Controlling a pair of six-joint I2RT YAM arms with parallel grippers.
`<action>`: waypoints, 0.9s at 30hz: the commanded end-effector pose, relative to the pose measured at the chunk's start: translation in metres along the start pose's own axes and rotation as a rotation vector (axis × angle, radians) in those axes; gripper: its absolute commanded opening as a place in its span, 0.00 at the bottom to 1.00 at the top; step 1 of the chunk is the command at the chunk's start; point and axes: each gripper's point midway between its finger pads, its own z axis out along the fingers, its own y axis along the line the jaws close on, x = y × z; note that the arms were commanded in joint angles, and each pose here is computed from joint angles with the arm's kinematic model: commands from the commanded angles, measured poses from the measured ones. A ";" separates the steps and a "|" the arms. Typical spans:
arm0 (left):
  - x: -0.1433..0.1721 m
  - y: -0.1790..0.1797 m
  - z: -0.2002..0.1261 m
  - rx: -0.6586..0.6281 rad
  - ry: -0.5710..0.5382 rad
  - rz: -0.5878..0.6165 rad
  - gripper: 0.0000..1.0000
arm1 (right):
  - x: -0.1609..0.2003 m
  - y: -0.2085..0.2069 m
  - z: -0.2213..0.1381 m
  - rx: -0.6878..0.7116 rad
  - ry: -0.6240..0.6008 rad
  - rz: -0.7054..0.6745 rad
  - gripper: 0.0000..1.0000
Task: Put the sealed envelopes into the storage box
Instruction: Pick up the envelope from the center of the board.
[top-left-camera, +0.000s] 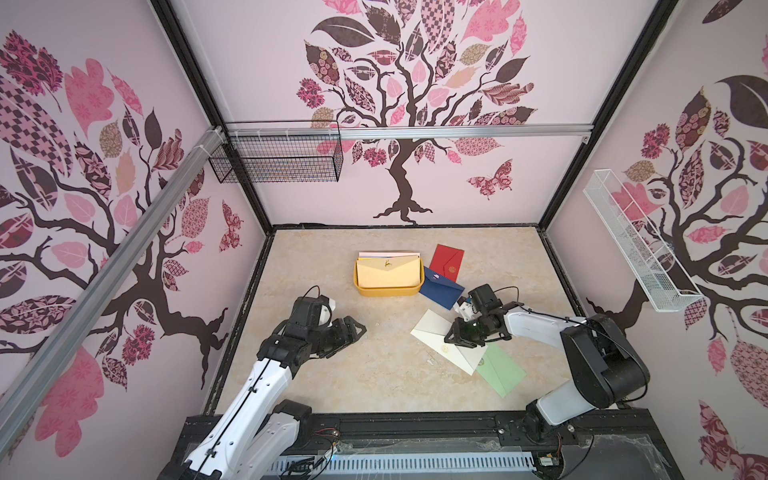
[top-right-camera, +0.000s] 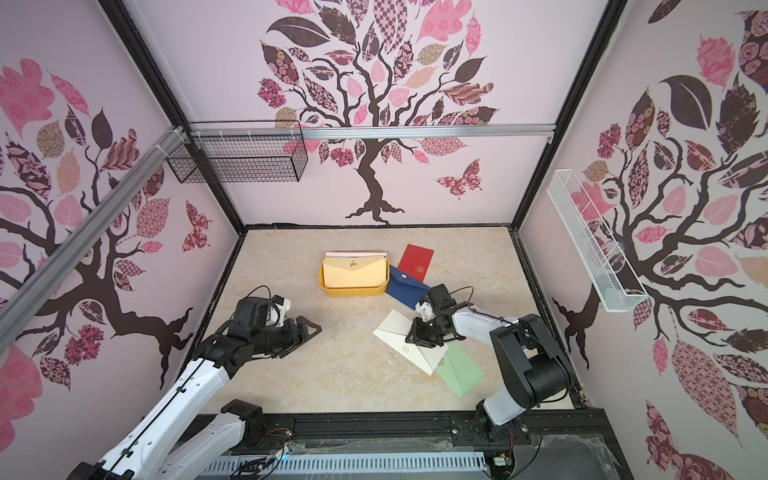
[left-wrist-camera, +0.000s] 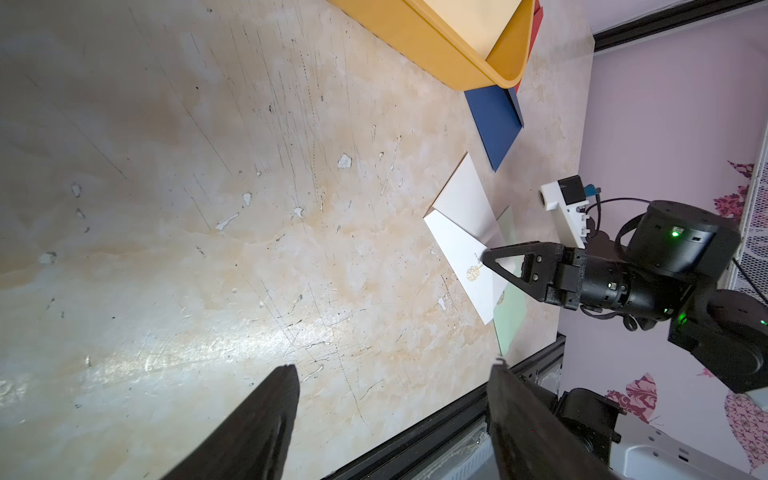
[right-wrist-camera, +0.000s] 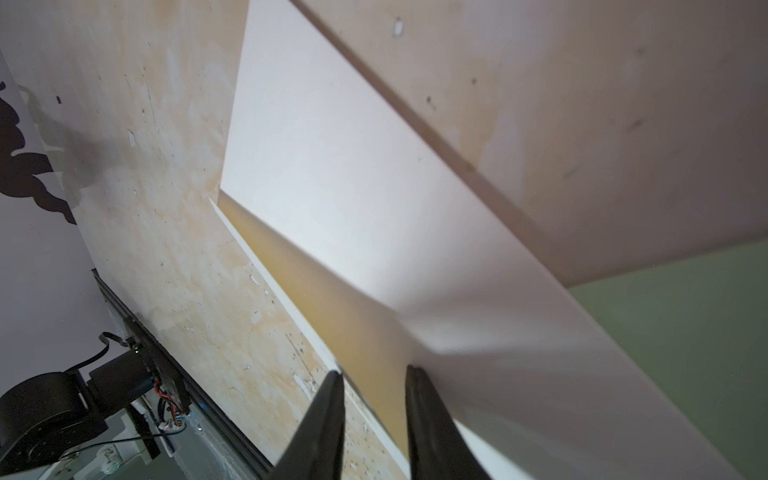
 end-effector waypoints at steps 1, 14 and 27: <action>0.000 -0.001 0.002 0.010 -0.003 0.008 0.77 | -0.010 0.021 -0.009 -0.069 -0.053 -0.048 0.23; 0.005 -0.017 -0.003 0.097 0.013 0.012 0.77 | -0.020 0.060 -0.024 -0.195 -0.122 -0.084 0.00; -0.008 -0.076 -0.021 0.442 -0.043 -0.067 0.75 | -0.034 0.148 -0.066 -0.456 -0.277 -0.006 0.00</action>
